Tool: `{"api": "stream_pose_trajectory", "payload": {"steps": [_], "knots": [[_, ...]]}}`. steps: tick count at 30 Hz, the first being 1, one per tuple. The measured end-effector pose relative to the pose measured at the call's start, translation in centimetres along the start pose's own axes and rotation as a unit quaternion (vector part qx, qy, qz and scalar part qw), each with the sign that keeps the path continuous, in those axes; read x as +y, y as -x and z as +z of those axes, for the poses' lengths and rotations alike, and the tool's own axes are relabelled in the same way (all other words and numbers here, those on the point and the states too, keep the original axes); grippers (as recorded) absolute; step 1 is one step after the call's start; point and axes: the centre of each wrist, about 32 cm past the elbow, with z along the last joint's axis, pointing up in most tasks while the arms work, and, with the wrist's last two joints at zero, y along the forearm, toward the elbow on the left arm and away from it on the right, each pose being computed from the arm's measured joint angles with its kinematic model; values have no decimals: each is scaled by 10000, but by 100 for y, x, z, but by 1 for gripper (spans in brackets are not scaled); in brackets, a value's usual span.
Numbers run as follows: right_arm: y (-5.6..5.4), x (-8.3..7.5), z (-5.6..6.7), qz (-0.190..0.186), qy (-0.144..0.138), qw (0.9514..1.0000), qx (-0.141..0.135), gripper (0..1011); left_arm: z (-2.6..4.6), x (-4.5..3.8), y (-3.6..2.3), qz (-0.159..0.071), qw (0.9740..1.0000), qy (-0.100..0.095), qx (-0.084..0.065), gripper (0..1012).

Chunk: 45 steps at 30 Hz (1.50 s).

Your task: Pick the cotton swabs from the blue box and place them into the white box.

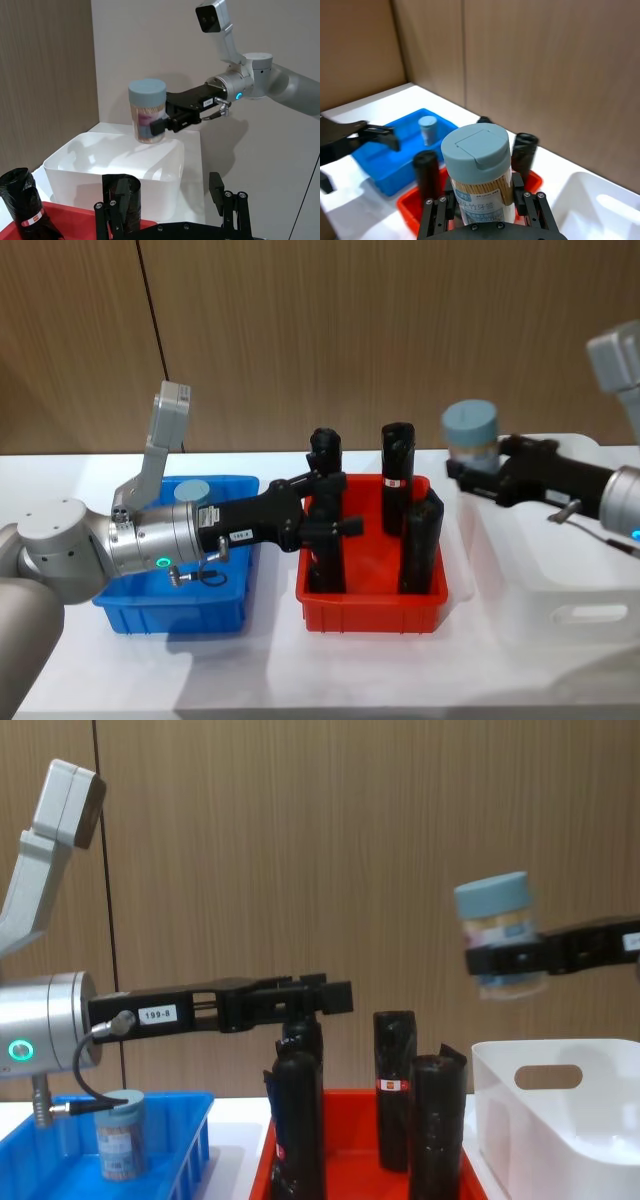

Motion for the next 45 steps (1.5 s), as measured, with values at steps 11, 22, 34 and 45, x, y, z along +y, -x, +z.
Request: {"api": "stream_pose_trajectory", "payload": {"steps": [11,22,34,45], "knots": [[-182,-120,-147,-749,19,9970,187,660,0,0,0,0,10000,0,0,1004],[-301,-155,-400,-1343,229,9900,365,660,0,0,0,0,10000,0,0,1004],[-337,-164,-637,-1632,504,9844,426,660,0,0,0,0,10000,0,0,1004],[-317,-165,-740,-1636,619,9836,438,927,0,0,0,0,10000,0,0,1004]]}}
